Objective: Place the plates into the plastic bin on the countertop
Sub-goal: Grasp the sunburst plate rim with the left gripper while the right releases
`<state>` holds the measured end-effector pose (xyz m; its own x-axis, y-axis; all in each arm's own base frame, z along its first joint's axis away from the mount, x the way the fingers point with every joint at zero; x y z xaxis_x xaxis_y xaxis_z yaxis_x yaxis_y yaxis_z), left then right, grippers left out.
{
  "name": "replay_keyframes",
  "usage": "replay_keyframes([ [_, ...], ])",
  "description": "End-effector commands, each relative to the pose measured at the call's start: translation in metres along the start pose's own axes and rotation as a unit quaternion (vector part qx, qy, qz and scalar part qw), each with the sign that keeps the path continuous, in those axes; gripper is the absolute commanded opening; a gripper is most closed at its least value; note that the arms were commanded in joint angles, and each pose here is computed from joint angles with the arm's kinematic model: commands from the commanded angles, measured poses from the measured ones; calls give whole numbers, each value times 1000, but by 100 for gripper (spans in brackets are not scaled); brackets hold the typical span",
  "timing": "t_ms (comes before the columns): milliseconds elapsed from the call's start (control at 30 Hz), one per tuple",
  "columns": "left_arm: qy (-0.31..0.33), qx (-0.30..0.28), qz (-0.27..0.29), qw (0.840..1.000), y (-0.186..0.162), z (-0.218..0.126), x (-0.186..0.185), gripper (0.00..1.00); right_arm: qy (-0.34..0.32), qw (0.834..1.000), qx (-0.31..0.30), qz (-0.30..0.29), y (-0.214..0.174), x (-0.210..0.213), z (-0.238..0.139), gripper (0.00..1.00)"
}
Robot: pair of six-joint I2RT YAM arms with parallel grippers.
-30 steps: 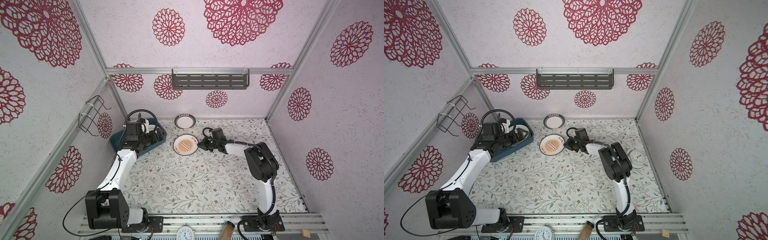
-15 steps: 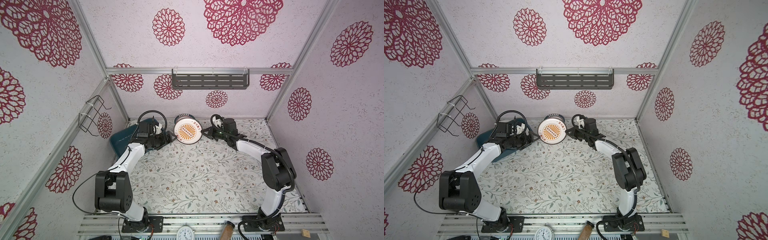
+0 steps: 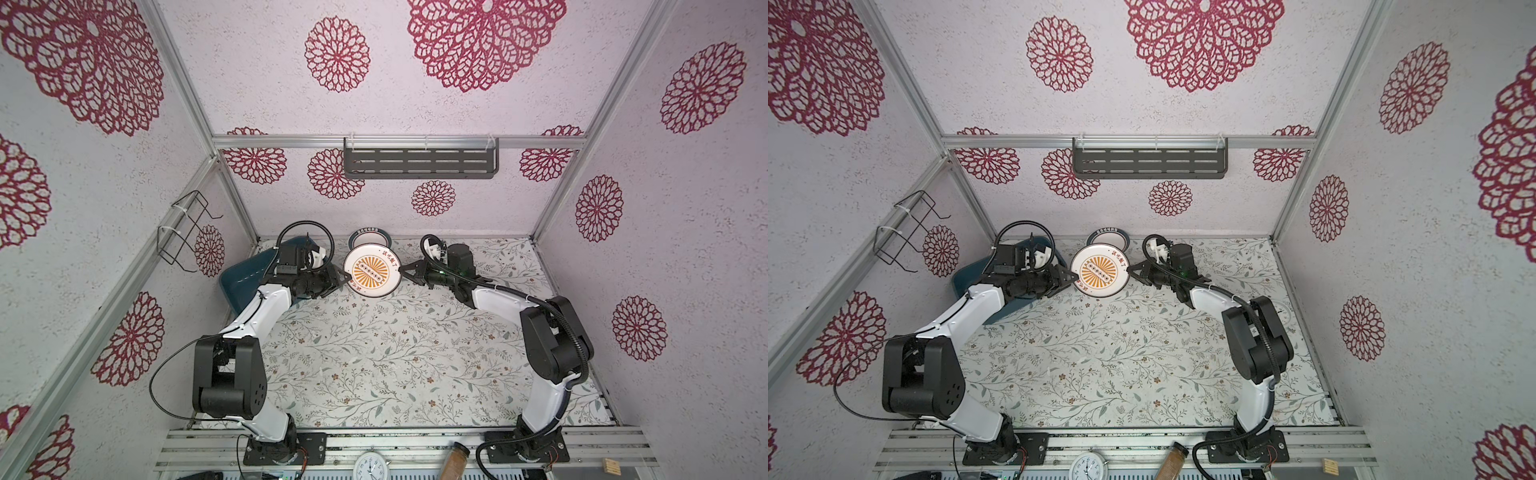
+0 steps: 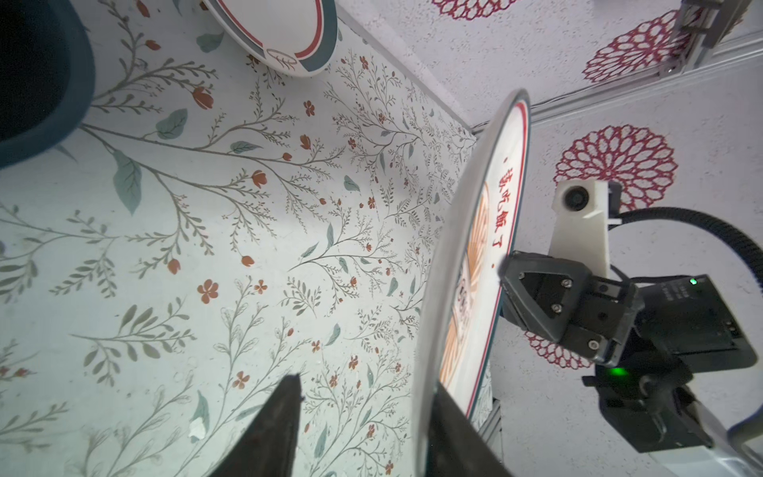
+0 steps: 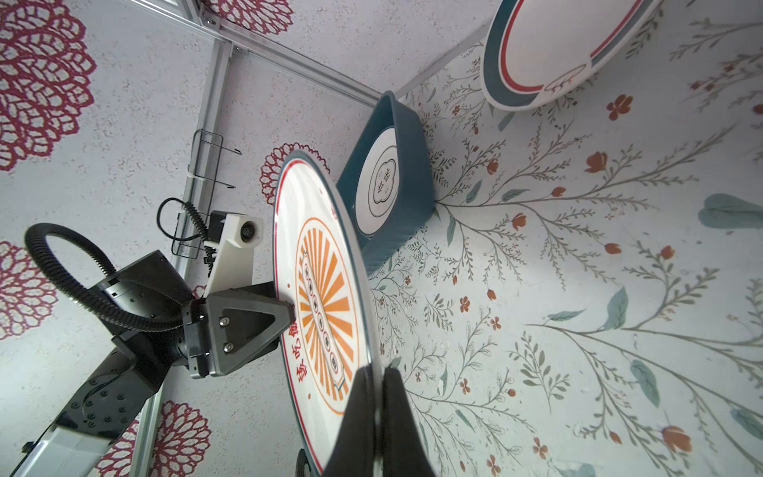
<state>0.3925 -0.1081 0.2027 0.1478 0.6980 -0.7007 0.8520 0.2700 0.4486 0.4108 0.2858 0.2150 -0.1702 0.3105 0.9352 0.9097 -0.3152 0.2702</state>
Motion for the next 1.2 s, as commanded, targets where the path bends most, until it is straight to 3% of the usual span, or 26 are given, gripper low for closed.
replay_keyframes([
  [0,-13,-14,15,1000,10,-1,-6,38,76,996,-7,-46,6,54,-13,0],
  [300,-28,-18,23,999,11,-3,-12,2,75,996,-1,-46,3,54,-3,0],
  [400,-31,-21,27,999,12,-5,-14,0,74,996,-2,-45,3,54,-2,0],
  [500,-32,-22,26,999,12,-6,-15,0,71,996,-6,-49,3,54,-2,17],
  [633,-32,-24,27,999,13,-7,-15,0,45,997,-10,-57,6,51,-1,53],
  [733,-28,-28,25,999,15,-9,-12,0,14,997,-27,-74,9,47,-6,69],
  [867,-28,-33,16,999,19,-13,-6,0,-4,994,-50,-99,12,49,-16,99],
  [1167,-18,-50,4,999,28,-25,4,0,-35,987,-103,-122,25,50,-43,99],
])
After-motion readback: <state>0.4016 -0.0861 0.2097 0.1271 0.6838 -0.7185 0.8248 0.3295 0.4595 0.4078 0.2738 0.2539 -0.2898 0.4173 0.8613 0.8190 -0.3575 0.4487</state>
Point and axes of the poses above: each gripper's point midway between its finger pads, its own z axis out along the fingers, its own x axis along the line the jaws close on, y = z × x, the point moved 4 cm from there along -z, back along the fingers, and after that the axes turned 6 degrees about z, right-handed, at the moved point
